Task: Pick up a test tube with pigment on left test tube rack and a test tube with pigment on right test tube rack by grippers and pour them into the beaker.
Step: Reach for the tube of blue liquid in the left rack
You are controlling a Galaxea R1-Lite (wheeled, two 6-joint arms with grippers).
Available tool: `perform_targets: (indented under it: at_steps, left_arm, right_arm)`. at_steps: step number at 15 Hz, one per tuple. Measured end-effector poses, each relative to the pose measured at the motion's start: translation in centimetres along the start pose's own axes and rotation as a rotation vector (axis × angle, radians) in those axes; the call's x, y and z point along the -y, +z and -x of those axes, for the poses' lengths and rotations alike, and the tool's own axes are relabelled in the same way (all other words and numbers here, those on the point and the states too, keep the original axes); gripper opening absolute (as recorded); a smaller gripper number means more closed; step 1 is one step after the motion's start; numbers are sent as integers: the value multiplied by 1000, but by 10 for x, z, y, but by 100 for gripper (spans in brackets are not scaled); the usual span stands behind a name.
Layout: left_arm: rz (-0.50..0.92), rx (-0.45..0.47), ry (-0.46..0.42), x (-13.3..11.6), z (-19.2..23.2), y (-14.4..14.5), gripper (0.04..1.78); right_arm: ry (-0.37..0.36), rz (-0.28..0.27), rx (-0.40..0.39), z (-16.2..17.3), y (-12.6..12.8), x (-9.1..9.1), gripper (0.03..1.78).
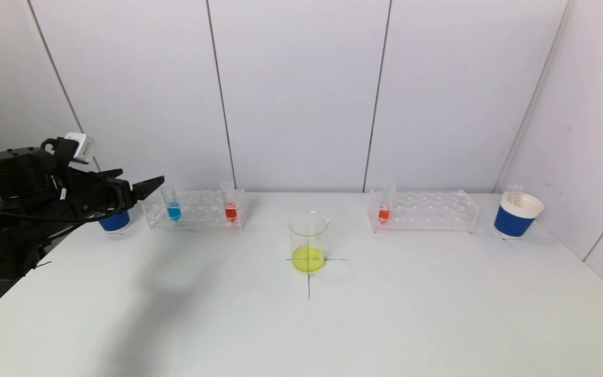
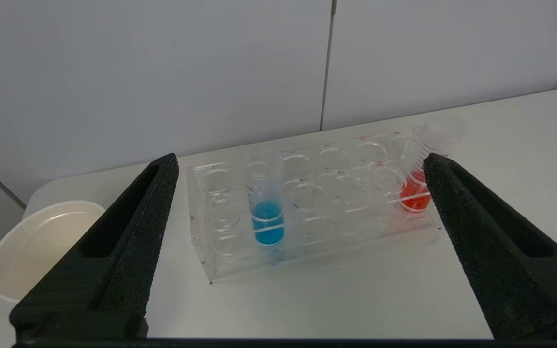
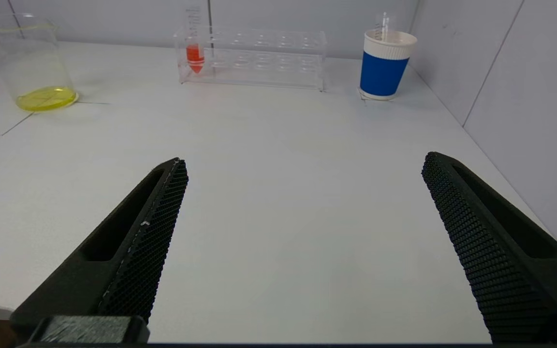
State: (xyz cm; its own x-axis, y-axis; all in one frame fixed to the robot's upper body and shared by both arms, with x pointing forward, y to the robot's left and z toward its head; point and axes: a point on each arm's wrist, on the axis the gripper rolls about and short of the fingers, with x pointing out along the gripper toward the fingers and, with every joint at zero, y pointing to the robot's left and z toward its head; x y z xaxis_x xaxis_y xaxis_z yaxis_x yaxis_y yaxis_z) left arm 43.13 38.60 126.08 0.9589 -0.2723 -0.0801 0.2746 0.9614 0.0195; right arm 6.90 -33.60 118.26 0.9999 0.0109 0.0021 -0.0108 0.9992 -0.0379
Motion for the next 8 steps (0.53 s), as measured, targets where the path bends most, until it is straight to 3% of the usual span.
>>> perform_targets:
  at_steps: [8]
  left_arm:
    - [9,-6,6,-10,-28,-45,176]
  right_arm:
    - [0,0,0,0,0,0,176]
